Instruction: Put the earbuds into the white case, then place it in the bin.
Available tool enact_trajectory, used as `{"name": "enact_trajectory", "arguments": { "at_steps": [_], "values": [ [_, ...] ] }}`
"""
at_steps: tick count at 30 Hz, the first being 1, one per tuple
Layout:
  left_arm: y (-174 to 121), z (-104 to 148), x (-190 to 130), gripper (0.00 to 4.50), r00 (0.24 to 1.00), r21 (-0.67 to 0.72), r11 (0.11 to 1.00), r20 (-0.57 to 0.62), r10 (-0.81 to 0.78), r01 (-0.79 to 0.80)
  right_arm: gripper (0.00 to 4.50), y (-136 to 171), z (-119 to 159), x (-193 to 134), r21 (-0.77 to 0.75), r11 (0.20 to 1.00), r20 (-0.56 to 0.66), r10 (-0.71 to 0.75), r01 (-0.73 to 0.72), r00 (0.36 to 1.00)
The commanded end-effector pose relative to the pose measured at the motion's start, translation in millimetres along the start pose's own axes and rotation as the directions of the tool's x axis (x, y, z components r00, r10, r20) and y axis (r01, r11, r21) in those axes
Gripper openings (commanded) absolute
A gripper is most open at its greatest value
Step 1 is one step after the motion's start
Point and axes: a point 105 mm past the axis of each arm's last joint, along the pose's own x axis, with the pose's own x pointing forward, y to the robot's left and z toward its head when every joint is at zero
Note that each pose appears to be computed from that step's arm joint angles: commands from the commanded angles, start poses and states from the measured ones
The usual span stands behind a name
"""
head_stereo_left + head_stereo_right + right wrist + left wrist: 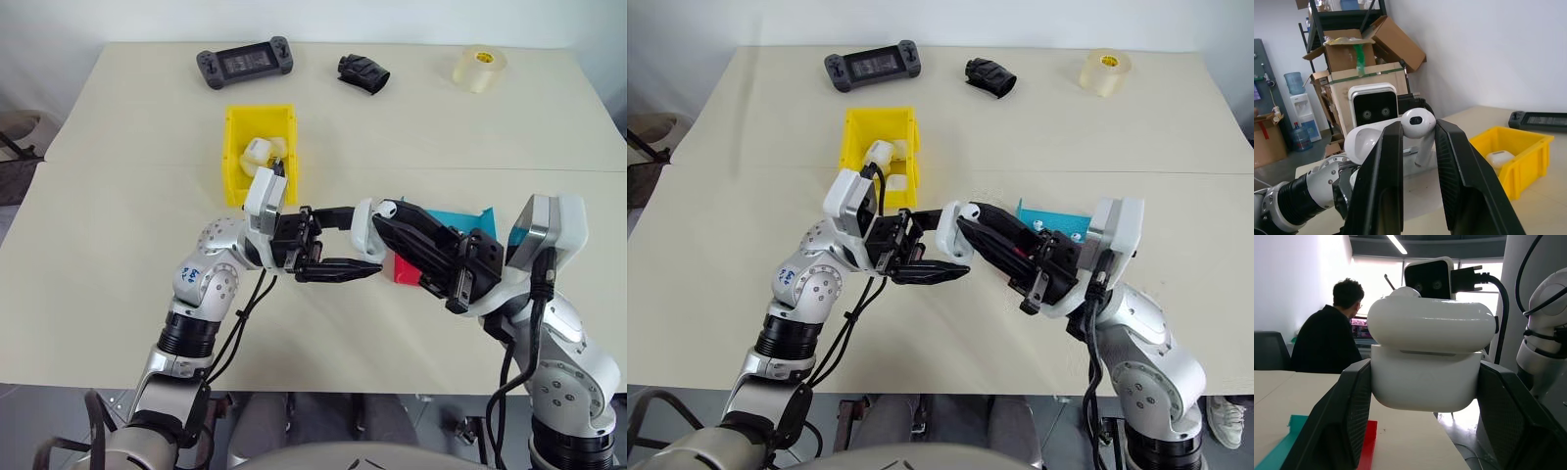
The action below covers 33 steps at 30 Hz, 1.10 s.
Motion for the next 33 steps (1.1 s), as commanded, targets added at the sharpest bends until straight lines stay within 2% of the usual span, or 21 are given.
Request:
{"name": "enact_trajectory", "arguments": {
  "at_steps": [1,12,25,33],
  "values": [
    [-3,15,7,2.8,0.998,0.05,0.998,0.046,-0.037,0.034,0.56,2,-6,-4,-0.021,1.0,-0.019,0.009,-0.009,1.0],
    [-1,18,4,2.8,0.998,0.057,0.998,0.052,-0.021,0.018,0.56,0,-14,-19,-0.093,0.995,-0.125,0.036,-0.048,0.992],
    [-9,11,1,2.8,0.998,0.042,0.998,0.016,-0.057,0.056,0.56,-17,-6,-10,-0.158,0.985,-0.116,0.054,-0.072,0.992],
    [-13,10,1,2.8,0.997,0.032,0.997,0.015,-0.075,0.074,0.56,-17,-15,-8,-0.153,0.984,-0.146,0.071,-0.093,0.987]
  ]
}}
